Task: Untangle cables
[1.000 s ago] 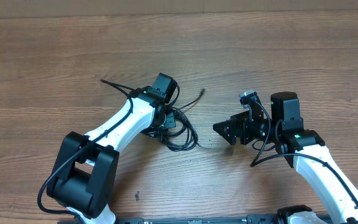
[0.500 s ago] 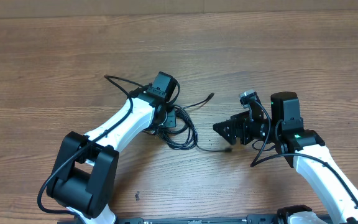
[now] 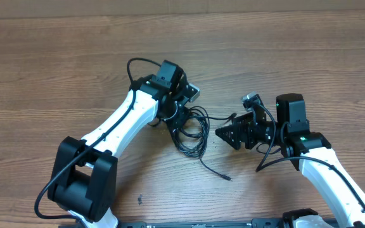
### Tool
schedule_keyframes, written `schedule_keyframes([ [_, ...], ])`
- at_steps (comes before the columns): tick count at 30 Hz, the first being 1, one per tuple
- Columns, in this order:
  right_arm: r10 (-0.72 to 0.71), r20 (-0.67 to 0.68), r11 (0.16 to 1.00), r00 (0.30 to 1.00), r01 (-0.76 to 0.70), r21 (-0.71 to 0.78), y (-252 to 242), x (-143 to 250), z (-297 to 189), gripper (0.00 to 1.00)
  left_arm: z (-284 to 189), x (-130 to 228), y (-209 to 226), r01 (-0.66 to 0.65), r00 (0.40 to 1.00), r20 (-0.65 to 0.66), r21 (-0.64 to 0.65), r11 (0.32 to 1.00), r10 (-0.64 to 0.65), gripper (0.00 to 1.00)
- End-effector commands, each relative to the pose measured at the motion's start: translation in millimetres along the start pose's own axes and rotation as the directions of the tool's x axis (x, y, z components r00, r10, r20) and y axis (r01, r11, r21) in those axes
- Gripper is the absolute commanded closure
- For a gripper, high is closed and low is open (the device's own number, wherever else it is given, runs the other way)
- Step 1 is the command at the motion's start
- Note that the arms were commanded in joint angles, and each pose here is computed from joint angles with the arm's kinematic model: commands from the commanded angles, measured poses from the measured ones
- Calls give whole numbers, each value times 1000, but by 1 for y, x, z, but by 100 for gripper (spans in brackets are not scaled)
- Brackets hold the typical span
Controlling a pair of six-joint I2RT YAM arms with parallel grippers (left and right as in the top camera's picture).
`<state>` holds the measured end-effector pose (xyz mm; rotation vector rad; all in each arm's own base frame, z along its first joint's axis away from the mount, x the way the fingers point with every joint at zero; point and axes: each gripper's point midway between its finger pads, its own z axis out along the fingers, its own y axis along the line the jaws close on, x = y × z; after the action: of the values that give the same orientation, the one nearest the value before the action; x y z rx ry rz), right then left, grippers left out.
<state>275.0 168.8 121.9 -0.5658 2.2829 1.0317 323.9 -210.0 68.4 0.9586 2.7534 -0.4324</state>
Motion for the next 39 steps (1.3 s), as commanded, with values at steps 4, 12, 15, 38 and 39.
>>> schedule_keyframes([
  [4,-126,44,984,991,130,-121,27,-13,-6,16,-37,-30,-18,-117,989,91,37,992,114,96],
  [12,-176,64,965,982,185,-185,39,-13,-8,16,-58,-43,-51,-141,982,150,200,969,112,96],
  [15,-178,66,965,982,188,-185,39,-13,-8,16,-63,-44,-63,-148,981,161,266,953,107,96],
  [38,-87,34,996,996,87,-3,7,-14,-4,16,-102,-49,-129,-203,966,254,642,740,45,96],
  [39,-76,34,997,997,76,10,4,-14,-4,16,-104,-49,-131,-205,966,256,652,731,42,96],
])
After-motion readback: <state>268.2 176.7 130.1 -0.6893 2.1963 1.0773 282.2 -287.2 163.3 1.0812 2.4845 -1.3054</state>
